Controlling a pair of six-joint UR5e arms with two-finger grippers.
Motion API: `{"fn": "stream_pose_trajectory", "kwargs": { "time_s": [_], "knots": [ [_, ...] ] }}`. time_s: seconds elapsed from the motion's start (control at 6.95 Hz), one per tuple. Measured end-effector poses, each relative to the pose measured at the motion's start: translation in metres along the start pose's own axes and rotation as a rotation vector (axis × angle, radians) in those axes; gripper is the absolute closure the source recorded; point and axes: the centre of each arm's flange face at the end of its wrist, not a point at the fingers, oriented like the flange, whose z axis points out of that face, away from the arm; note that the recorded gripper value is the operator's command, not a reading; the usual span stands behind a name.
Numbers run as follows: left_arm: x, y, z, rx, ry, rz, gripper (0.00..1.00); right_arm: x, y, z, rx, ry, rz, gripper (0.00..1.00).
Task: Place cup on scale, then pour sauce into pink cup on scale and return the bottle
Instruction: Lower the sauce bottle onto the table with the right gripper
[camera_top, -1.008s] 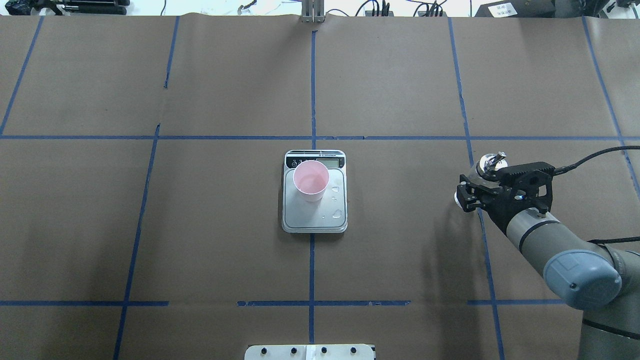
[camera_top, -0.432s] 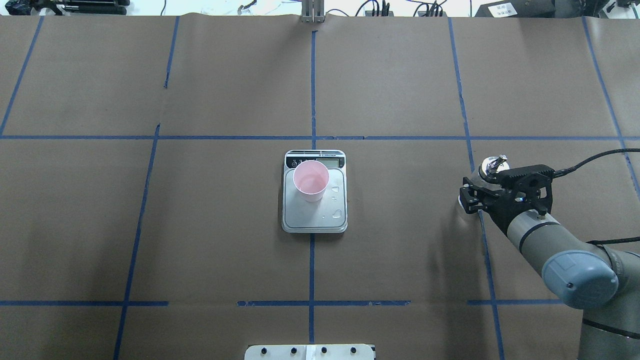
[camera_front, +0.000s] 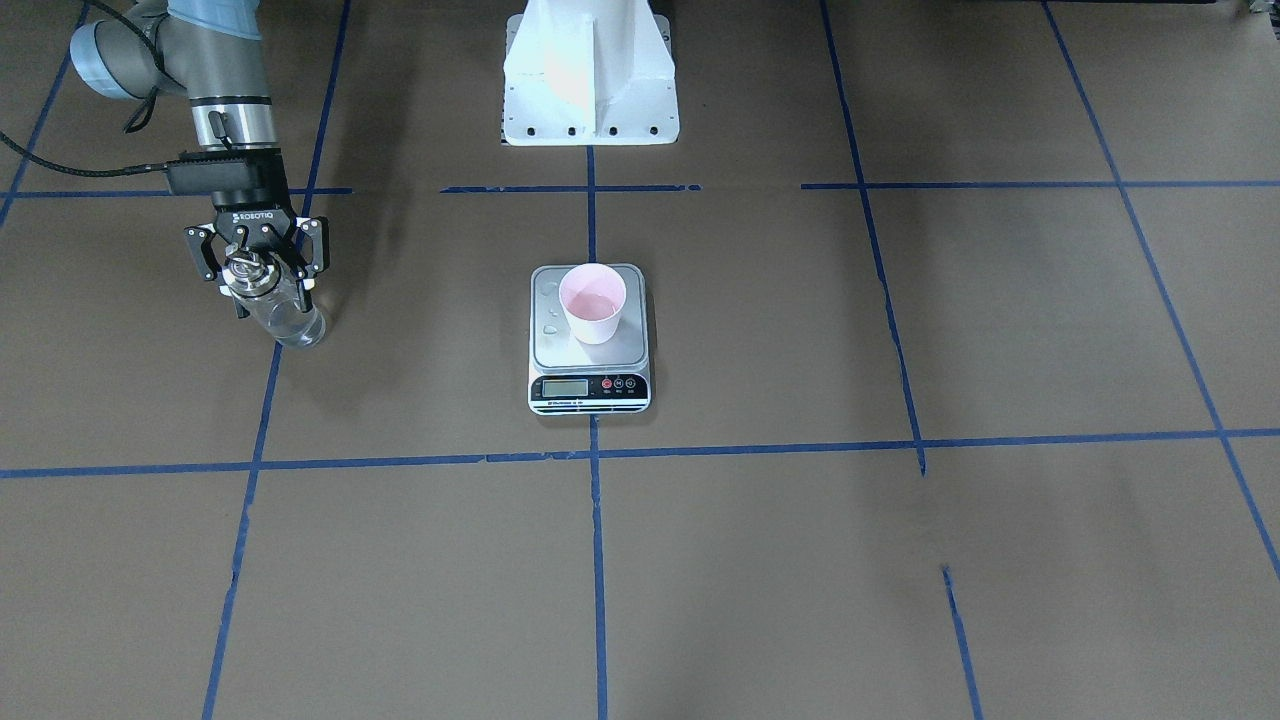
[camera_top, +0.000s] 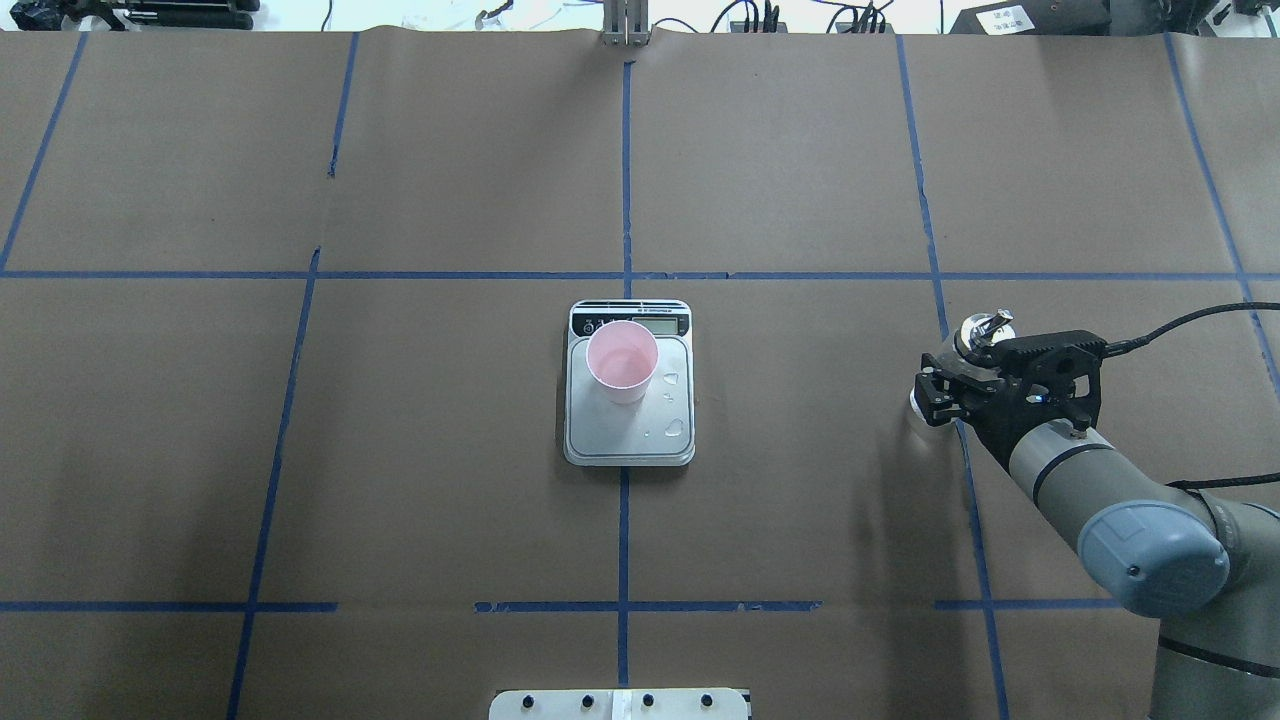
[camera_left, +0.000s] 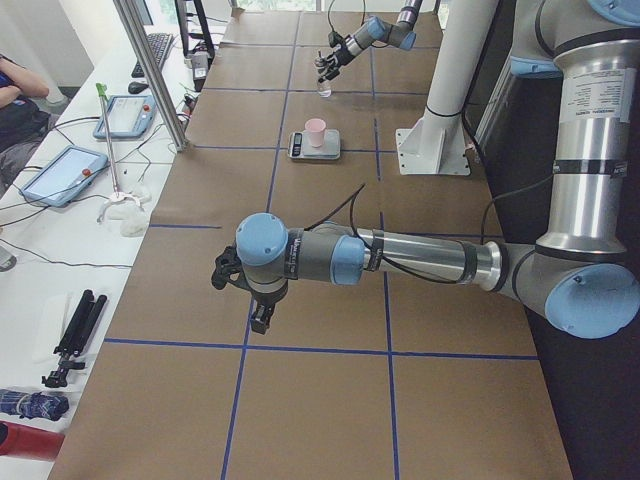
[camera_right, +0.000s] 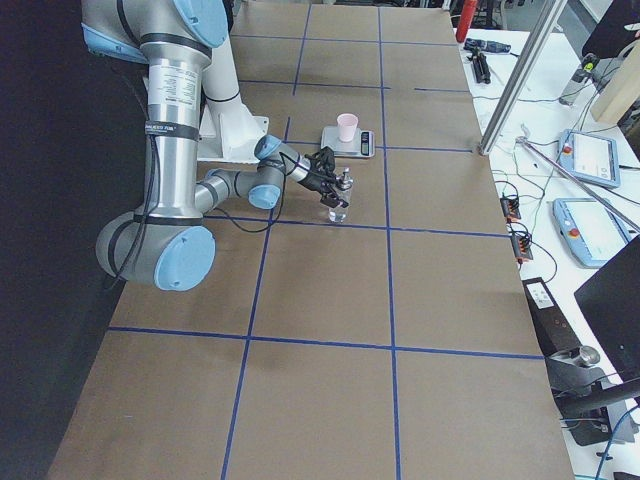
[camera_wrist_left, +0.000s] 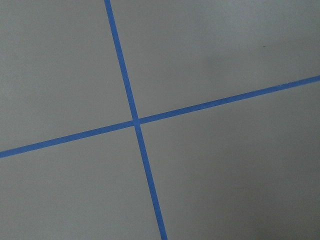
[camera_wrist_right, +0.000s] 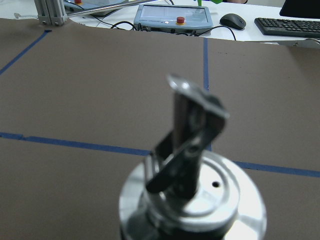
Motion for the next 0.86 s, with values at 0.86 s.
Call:
{"fn": "stream_pose_trajectory", "kwargs": {
  "time_s": [0.86],
  "knots": [
    [0.0002,-0.0001,-0.0001,0.001,0.001,0.001,0.0,-0.0063,0.0002,0.0026,0.001,-0.007,0.007,0.0]
  ]
}}
